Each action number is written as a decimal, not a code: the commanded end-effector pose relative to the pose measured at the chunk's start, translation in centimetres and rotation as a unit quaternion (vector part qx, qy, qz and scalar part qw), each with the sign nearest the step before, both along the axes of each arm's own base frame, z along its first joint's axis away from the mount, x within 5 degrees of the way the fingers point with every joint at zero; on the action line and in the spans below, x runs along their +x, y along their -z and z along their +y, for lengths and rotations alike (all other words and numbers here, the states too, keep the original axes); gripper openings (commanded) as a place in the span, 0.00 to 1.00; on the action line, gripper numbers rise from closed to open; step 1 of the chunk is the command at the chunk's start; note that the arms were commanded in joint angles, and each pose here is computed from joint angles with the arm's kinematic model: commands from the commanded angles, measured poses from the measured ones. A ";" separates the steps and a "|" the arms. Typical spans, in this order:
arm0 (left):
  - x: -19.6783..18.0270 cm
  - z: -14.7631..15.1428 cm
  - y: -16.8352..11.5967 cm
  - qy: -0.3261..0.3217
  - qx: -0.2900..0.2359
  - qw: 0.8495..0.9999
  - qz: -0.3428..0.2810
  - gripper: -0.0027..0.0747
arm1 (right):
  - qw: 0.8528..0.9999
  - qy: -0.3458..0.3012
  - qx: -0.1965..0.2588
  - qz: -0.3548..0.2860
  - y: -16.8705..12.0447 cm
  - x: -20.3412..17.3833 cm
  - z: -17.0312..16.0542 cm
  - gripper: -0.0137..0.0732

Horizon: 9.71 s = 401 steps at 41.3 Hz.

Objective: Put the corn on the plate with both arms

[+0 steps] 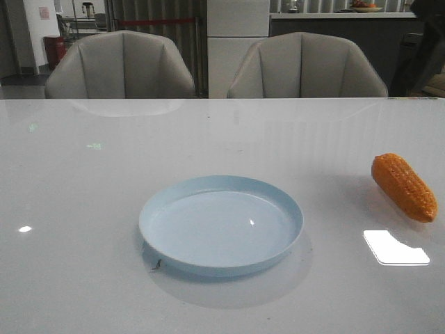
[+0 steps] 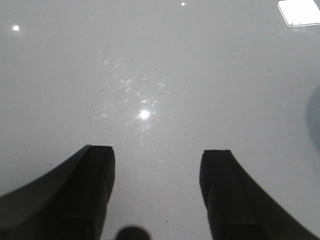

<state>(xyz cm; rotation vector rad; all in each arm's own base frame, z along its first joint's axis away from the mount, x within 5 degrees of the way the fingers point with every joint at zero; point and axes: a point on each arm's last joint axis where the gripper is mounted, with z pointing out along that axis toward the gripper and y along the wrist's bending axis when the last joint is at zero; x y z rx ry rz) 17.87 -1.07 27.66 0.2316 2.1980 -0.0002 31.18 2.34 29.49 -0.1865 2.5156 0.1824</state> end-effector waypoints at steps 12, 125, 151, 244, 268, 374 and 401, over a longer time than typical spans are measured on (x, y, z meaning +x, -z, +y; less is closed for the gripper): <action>0.3 0.0 -1.6 -0.009 -0.011 0.999 -0.048 0.59 | 0.999 -0.004 -0.014 0.042 3.4 6.7 -0.2 0.83; 0.1 0.0 -1.3 -0.006 -0.014 1.000 -0.026 0.59 | 0.945 -0.291 -0.011 0.146 6.3 5.1 21.1 0.24; 0.1 0.0 -1.3 -0.006 -0.014 1.000 -0.026 0.59 | 0.943 -0.282 0.019 0.175 8.6 5.5 21.9 0.83; 0.7 0.1 -2.3 -0.017 -0.014 0.996 -0.090 0.59 | 0.987 0.126 0.004 -0.101 1.8 -16.5 -4.1 0.84; 0.7 0.1 -2.3 -0.017 -0.014 0.995 -0.093 0.32 | 0.987 0.126 0.005 -0.100 1.8 -16.5 -4.1 0.84; -12.2 0.8 7.5 -0.023 -0.022 0.934 -0.357 0.15 | 0.987 0.126 0.005 -0.100 1.8 -16.5 -4.0 0.84; -12.2 0.8 7.5 -0.023 -0.022 0.934 -0.357 0.15 | 0.987 0.125 0.002 -0.102 1.7 -16.6 -4.0 0.84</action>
